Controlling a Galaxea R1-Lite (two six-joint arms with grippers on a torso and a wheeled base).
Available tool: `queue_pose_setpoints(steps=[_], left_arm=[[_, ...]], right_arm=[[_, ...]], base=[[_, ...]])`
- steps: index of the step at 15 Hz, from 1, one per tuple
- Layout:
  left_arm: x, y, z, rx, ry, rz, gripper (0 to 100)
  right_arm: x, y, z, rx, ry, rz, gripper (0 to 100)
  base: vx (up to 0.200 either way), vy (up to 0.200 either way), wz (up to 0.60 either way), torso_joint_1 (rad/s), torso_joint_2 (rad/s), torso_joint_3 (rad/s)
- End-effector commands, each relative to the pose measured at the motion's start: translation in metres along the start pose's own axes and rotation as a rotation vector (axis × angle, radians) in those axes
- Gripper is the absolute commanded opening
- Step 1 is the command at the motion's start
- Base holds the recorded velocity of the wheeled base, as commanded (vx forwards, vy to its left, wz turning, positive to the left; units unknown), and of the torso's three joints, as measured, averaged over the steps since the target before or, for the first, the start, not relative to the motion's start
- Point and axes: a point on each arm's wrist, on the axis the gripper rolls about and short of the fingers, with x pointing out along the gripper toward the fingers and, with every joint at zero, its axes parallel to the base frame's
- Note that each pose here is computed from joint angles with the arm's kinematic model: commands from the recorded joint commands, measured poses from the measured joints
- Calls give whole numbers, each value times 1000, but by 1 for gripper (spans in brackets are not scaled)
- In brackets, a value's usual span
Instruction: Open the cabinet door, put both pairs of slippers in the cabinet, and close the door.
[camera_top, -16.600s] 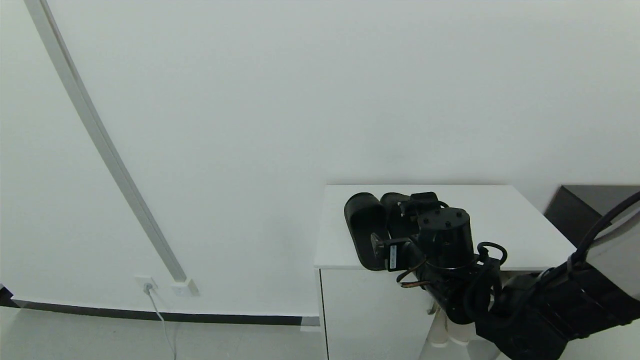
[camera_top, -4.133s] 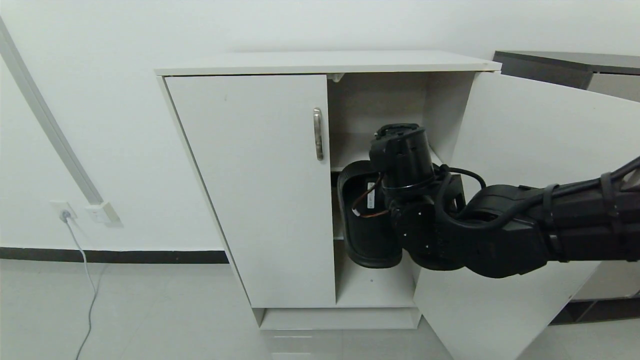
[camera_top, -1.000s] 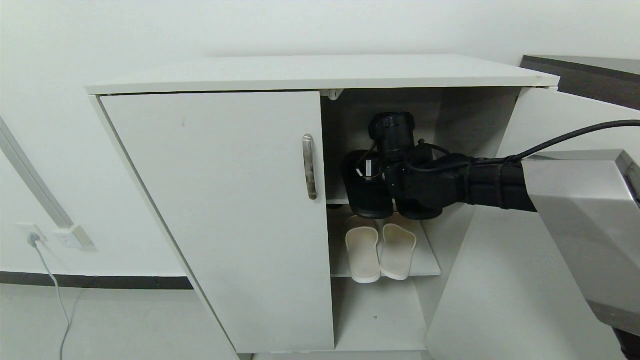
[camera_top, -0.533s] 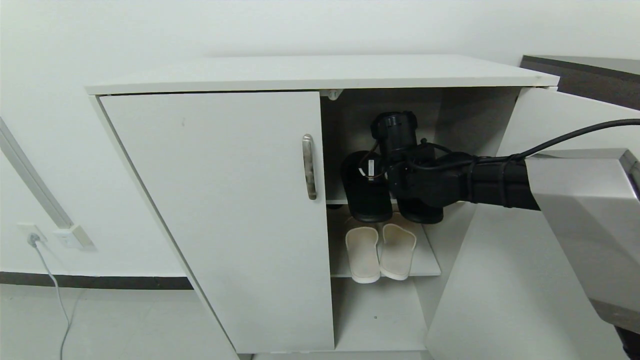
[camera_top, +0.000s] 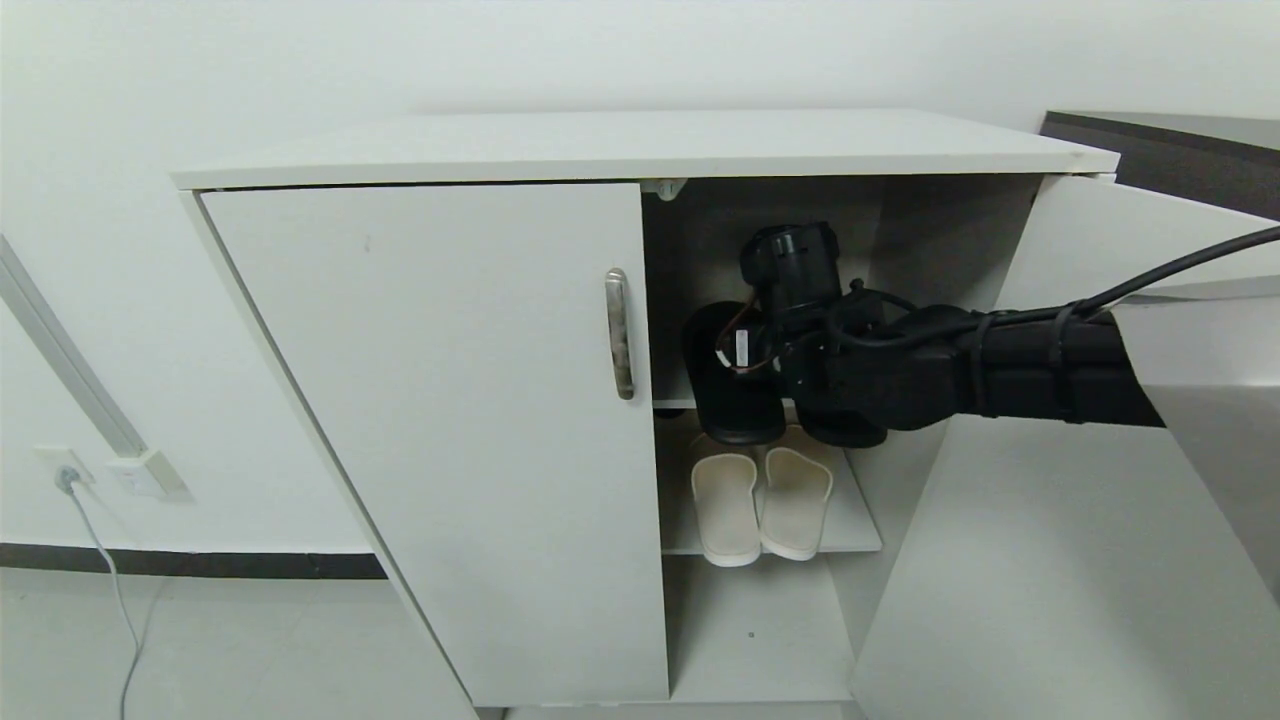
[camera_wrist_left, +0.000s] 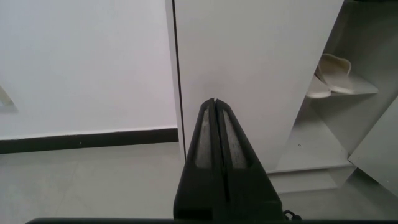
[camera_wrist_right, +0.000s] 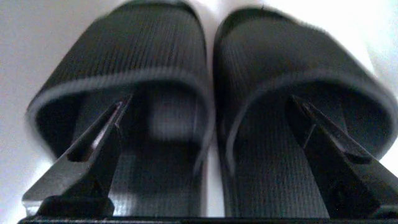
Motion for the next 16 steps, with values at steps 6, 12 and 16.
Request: queue_pose_setpoints(steps=[6,12,16], left_arm=[[0,0,0,0,1,0,0],[0,0,0,0,1,-1,0],[0,0,0,0,1,-1,0]], right_arm=[[-100,-7,-10,-9,-31,138,100],[-146,-21,-46,-16,-102,262,100],[-145,-21,-58,-40,-69,288,0]], base=[[0,0,0,0,0,0],[0,0,0,0,0,0],[0,0,0,0,0,0]])
